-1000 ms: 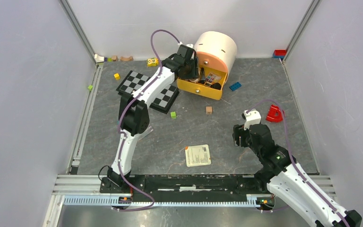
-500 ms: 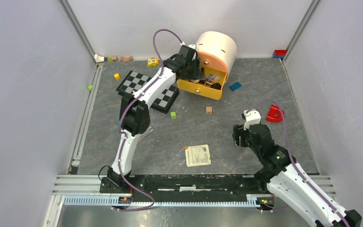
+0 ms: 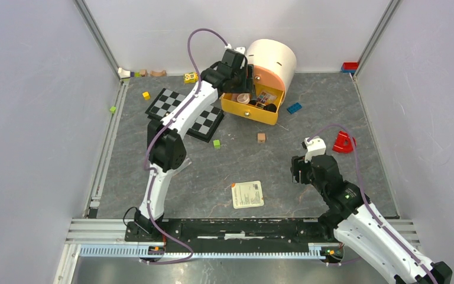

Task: Organize the makeup
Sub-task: Place the makeup in the drawer, then pick up the makeup from the center of the board.

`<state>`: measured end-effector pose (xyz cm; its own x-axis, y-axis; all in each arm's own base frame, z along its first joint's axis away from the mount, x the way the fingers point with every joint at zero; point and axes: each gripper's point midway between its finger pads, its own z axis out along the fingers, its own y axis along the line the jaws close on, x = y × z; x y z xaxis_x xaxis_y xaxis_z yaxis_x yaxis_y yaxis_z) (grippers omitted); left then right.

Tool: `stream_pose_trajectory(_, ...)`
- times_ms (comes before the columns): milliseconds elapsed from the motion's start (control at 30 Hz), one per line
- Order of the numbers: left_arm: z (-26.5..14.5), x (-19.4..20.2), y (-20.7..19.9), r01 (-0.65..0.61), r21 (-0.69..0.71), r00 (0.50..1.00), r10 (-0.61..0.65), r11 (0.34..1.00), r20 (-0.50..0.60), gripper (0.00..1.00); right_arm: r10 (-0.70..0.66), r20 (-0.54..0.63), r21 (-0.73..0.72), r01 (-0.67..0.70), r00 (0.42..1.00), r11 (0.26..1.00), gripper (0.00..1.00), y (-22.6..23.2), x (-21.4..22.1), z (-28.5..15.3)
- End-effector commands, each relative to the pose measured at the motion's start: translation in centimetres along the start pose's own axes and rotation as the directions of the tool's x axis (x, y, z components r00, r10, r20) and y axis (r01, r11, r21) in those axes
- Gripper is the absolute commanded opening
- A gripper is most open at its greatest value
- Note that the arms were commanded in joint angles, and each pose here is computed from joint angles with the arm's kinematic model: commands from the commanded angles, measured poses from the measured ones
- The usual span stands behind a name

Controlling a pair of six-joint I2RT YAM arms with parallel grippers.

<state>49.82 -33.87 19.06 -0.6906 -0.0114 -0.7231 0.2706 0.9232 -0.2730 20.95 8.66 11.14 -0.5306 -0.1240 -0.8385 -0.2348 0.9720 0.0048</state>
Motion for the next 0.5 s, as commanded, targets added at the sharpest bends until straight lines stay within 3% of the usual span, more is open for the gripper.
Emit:
stream_pose_trajectory(0, -9.5, -7.8, -3.5, -0.006, 0.110, 0.977, -0.018, 0.994, 0.214, 0.71, 0.025, 0.042, 0.008, -0.026, 0.999, 1.000, 0.71, 0.0, -1.3, -0.1)
stream_pose_trajectory(233, -16.7, -8.7, -4.0, 0.022, 0.183, 0.949, -0.078, 0.983, 0.304, 0.73, 0.020, 0.043, 0.053, -0.022, 0.999, 0.998, 0.71, -0.7, -2.1, -0.3)
stream_pose_trajectory(367, -19.0, -6.1, -2.9, 0.096, 0.203, 0.944, -0.154, 0.975, 0.293, 0.73, 0.048, 0.031, 0.067, -0.050, 0.998, 0.996, 0.70, -0.7, -2.2, -0.2)
stream_pose_trajectory(467, -19.0, -1.6, -1.3, 0.179, 0.195, 0.948, -0.222, 0.964, 0.228, 0.72, 0.074, -0.035, -0.006, -0.074, 0.997, 0.997, 0.70, 1.1, -1.5, 0.5)
